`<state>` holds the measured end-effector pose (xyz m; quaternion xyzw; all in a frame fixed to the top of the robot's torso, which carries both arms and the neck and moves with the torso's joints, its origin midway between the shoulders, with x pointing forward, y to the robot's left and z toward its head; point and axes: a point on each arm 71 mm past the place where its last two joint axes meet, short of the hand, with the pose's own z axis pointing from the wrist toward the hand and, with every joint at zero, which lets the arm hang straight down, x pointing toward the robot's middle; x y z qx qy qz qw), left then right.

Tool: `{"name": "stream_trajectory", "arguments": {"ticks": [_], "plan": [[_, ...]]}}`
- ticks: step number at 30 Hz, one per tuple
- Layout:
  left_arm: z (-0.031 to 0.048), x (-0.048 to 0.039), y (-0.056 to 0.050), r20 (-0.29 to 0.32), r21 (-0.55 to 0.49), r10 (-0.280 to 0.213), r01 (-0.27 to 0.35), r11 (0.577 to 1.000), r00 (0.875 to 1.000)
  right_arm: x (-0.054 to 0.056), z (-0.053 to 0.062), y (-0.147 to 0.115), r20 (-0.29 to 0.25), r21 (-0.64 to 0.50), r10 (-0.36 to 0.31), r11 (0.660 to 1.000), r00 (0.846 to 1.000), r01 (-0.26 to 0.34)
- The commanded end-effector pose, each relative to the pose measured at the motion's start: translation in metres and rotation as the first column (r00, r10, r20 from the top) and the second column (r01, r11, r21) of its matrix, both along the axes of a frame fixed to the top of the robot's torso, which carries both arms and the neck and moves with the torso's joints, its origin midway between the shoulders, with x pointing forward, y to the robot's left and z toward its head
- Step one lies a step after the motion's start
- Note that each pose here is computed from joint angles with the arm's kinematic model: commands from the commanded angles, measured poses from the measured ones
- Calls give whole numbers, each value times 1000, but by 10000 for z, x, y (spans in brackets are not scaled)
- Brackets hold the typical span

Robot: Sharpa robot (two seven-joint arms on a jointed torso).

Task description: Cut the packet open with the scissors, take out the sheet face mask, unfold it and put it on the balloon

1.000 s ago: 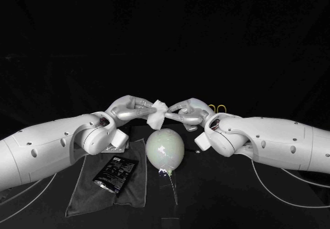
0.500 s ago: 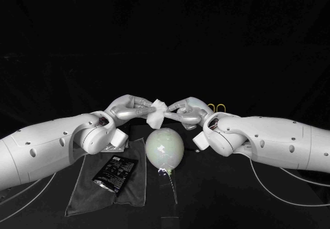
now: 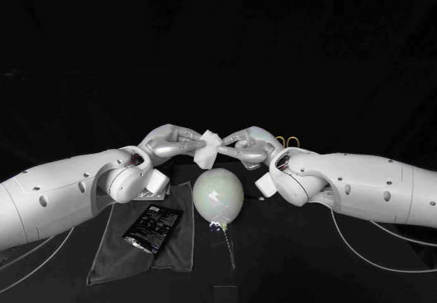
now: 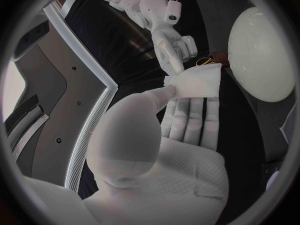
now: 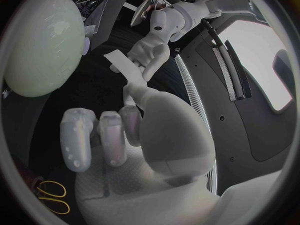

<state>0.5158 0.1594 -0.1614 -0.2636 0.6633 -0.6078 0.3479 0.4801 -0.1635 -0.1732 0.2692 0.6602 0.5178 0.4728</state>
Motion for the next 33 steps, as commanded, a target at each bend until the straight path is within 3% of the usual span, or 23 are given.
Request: {"name": "stream_trajectory", "arguments": {"ticks": [1, 13, 25, 33], "plan": [[18, -1, -11, 5, -11, 0, 0, 1000, 1000, -6, 15, 6, 17, 5, 6, 1000, 1000, -6], [19, 4, -5, 8, -2, 20, -20, 1000, 1000, -32, 28, 31, 25, 11, 23, 1000, 999, -23], [-1, 48, 53, 12, 44, 114, -115, 992, 993, -118, 40, 59, 10, 47, 74, 996, 997, -74], [-10, 50, 57, 23, 80, 120, -121, 989, 993, -159, 39, 76, -12, 67, 83, 994, 996, -82]]}}
